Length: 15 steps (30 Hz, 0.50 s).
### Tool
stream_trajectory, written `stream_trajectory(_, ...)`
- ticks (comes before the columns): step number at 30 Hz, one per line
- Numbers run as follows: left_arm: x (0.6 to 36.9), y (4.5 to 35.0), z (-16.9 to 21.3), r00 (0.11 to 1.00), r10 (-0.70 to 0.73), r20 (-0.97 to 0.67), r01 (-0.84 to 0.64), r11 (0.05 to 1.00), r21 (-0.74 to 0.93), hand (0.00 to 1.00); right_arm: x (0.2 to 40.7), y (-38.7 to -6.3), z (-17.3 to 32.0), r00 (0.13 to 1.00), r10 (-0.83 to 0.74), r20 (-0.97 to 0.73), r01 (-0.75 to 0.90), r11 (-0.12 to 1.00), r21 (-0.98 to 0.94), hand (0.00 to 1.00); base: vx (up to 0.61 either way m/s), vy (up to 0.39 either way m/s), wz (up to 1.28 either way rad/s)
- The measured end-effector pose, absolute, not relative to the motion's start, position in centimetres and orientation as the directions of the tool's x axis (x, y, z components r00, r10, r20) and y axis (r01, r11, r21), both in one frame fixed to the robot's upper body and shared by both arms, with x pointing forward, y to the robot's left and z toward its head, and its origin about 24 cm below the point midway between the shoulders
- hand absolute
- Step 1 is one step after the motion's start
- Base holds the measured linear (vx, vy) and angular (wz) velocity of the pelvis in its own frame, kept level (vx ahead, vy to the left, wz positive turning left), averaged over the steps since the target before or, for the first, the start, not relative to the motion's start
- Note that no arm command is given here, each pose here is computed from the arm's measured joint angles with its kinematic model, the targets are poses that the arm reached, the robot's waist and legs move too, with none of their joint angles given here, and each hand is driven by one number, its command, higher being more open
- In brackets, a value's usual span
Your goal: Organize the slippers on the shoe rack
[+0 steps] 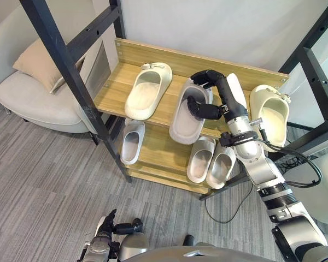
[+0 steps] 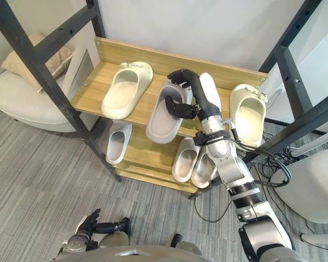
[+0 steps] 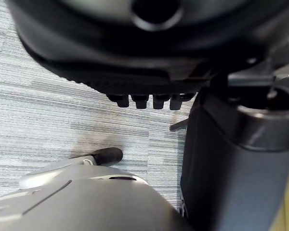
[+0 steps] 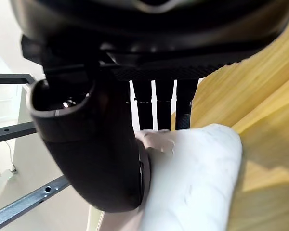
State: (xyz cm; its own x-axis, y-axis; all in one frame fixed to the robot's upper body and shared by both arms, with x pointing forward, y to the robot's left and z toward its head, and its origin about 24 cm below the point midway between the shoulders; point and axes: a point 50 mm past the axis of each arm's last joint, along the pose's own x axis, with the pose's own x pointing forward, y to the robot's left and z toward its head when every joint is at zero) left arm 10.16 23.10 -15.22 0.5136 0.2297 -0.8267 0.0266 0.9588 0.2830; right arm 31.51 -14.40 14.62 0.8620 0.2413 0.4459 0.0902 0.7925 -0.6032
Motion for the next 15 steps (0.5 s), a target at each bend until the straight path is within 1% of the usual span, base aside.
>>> stream_trajectory(5, 10.2, 23.1, -15.2, 0.515, 0.229, -0.826, 0.027, 0.959, 0.283, 1.00, 31.2, -13.5, 14.9, 0.845, 0.277, 0.458, 0.069, 0.792, -0.607, 0.00, 0.00, 0.000, 0.00)
stream_trajectory(9, 10.3, 23.1, -15.2, 0.518, 0.228, -0.825, 0.028, 0.959, 0.283, 1.00, 30.5, -12.8, 16.0, 0.808, 0.327, 0.490, 0.053, 0.788, -0.613, 0.00, 0.00, 0.000, -0.02)
stream_trajectory(15, 10.1, 23.1, -15.2, 0.514, 0.228, -0.827, 0.030, 0.959, 0.283, 1.00, 28.0, -11.6, 19.4, 0.681, 0.381, 0.626, 0.077, 0.812, -0.579, 0.00, -0.01, 0.003, -0.08)
